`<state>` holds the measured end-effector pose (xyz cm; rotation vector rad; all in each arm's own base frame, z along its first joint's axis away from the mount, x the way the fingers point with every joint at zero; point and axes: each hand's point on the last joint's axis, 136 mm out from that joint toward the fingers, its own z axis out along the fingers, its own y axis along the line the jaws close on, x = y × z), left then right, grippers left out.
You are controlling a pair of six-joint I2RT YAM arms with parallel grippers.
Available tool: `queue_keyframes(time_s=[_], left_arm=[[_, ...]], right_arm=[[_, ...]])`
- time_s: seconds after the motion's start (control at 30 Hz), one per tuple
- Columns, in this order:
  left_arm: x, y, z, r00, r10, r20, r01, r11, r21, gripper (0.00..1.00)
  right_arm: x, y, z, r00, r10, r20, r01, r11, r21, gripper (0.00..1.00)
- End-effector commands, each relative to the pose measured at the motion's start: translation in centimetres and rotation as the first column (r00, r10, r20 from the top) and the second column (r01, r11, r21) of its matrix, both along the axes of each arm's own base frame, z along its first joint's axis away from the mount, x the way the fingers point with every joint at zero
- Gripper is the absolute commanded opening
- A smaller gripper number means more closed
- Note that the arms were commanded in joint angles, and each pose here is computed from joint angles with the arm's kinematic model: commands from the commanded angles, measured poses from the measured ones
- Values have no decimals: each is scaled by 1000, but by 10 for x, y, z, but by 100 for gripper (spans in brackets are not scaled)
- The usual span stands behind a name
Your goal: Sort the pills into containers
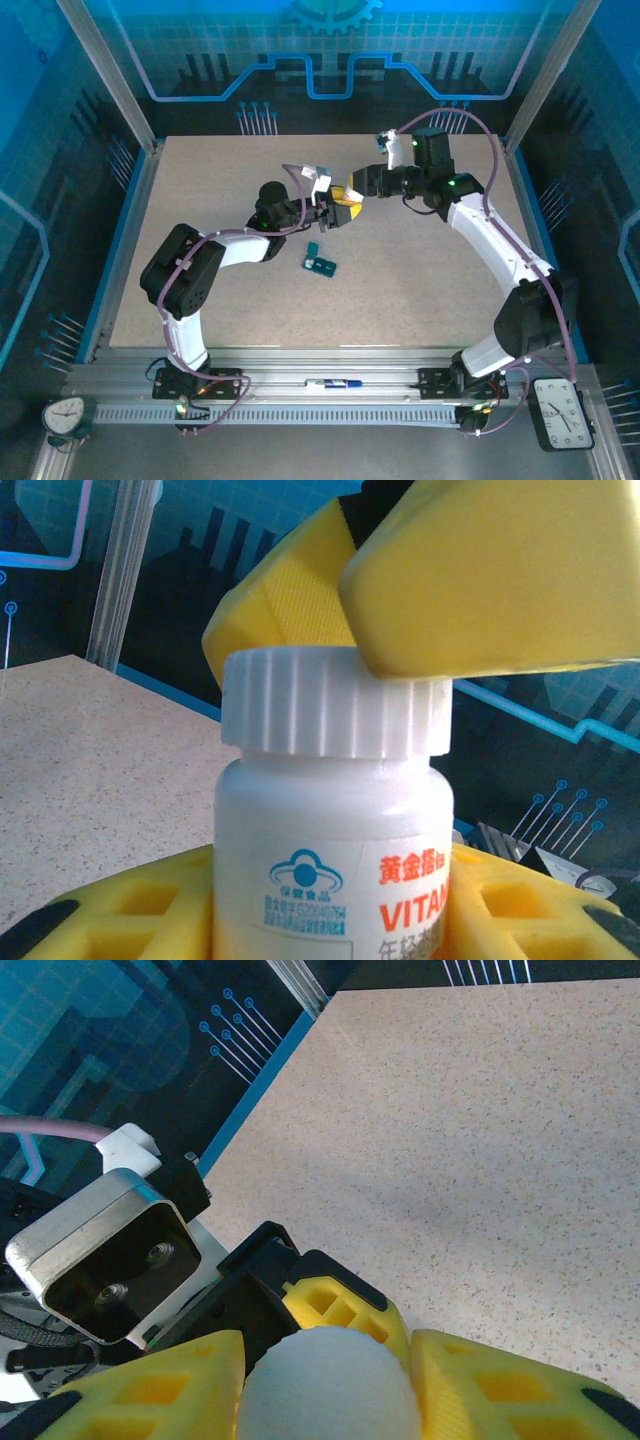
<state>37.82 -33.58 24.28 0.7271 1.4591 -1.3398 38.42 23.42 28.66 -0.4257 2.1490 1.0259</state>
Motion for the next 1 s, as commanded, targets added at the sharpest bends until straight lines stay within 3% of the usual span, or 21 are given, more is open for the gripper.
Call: queue_keyframes(time_s=[0.0, 0.23, 0.57, 0.8, 0.97], left_arm=[[3, 1, 16, 999, -2, 45, 3, 1000, -28, 0], [9, 4, 28, 983, 133, 128, -130, 991, -34, 0], [3, -4, 38, 891, 335, 306, -347, 938, -16, 0], [3, -10, 32, 895, 328, 302, -342, 940, -8, 0], [6, -11, 21, 908, 312, 281, -327, 945, 7, 0]], right_arm=[[-5, 7, -10, 1000, 6, -25, -6, 1000, -7, 46], [-8, 8, -29, 992, -126, -18, 125, 990, -69, 44], [-10, 5, -52, 947, -319, -39, 316, 946, -76, 43], [-8, 3, -43, 945, -325, -39, 322, 944, -71, 44], [0, -10, -13, 944, -329, -28, 329, 944, -20, 52]])
